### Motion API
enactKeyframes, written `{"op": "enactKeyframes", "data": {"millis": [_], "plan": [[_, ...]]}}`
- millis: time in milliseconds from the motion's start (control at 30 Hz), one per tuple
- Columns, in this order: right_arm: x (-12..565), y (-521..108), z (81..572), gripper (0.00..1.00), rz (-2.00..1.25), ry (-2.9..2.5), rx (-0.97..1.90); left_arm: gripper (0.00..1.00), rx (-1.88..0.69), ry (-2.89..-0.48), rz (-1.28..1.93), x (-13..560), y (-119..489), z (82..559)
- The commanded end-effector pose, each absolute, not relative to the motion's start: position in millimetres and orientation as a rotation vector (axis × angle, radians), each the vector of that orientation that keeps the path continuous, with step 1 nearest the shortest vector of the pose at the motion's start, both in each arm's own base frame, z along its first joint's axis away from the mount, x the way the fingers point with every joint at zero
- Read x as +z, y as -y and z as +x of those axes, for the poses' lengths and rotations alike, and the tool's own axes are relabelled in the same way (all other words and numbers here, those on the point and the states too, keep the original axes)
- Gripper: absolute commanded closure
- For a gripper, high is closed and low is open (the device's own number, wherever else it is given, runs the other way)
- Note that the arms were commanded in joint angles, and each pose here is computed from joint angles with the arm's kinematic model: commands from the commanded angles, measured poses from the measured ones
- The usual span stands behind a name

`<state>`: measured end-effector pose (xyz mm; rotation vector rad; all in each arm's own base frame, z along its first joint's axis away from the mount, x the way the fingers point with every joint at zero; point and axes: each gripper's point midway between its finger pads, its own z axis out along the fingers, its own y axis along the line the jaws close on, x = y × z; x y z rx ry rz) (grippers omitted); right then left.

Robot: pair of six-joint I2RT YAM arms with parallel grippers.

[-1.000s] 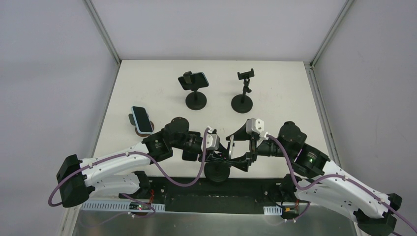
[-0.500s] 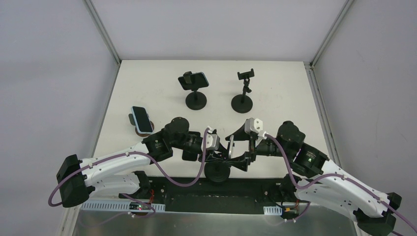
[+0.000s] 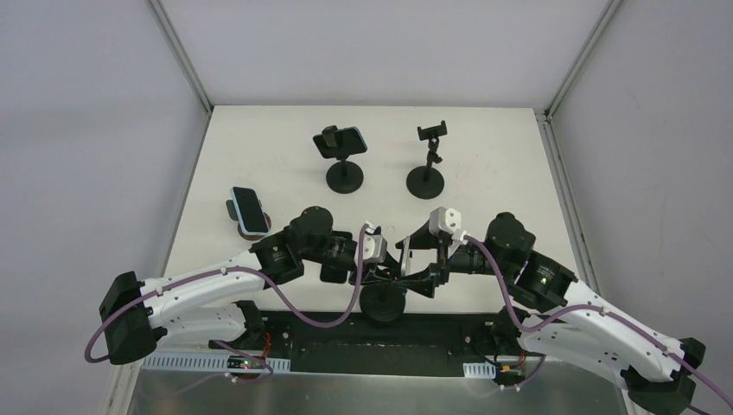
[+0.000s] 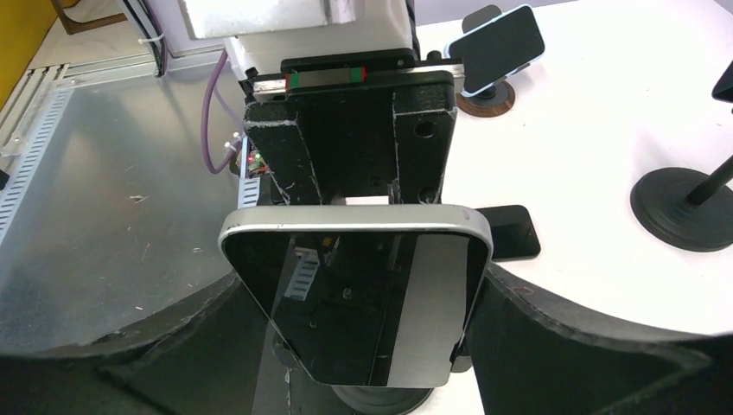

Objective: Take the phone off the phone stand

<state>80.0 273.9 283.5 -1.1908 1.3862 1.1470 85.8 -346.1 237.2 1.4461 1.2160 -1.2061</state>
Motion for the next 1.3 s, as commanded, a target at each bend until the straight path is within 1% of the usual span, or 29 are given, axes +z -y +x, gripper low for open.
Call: {"op": "enactKeyframes", "data": {"millis": [0,133,367,600,700,833,867,933,1000,1167,1200,1233,1267], "plan": [[288.5,-275.8,90.1,0.80,-1.139,-1.391,1.112,1.00,-1.096,-0.989,1.316,300.8,355.4,108.6],[286.3,-274.0,114.2,0.86,-1.061,-1.417,0.996,1.00,-1.060,-0.963,1.320,306.0,359.2,118.9],[276.6,-272.3,126.0,0.86,-1.054,-1.441,0.922,1.00,-1.044,-1.008,1.319,293.0,365.4,142.5],[250.8,-273.1,124.0,0.88,-1.071,-1.502,0.931,1.00,-1.039,-1.065,1.311,273.0,365.9,147.4],[243.1,-272.0,123.3,0.89,-1.066,-1.520,0.936,0.88,-1.041,-1.077,1.309,267.3,364.0,146.0],[237.7,-270.2,119.4,0.89,-1.062,-1.522,0.954,0.76,-1.049,-1.078,1.312,264.5,362.2,143.4],[236.7,-269.9,118.5,0.90,-1.060,-1.523,0.959,0.70,-1.052,-1.080,1.313,263.2,362.0,143.2],[234.9,-269.2,117.6,0.90,-1.056,-1.526,0.965,0.67,-1.060,-1.077,1.316,263.3,361.8,141.5],[233.7,-269.0,116.9,0.90,-1.050,-1.530,0.972,0.61,-1.071,-1.074,1.321,263.5,362.6,140.0],[233.3,-268.9,114.3,0.90,-1.051,-1.527,0.986,0.54,-1.105,-1.066,1.335,263.9,364.5,134.9],[233.3,-268.6,114.5,0.90,-1.050,-1.527,0.986,0.51,-1.110,-1.063,1.338,264.2,364.4,134.0],[233.3,-268.7,114.2,0.90,-1.050,-1.526,0.986,0.45,-1.117,-1.062,1.340,264.1,364.6,132.7],[233.4,-268.5,114.5,0.90,-1.049,-1.527,0.986,0.44,-1.120,-1.062,1.343,263.3,364.7,132.3]]}}
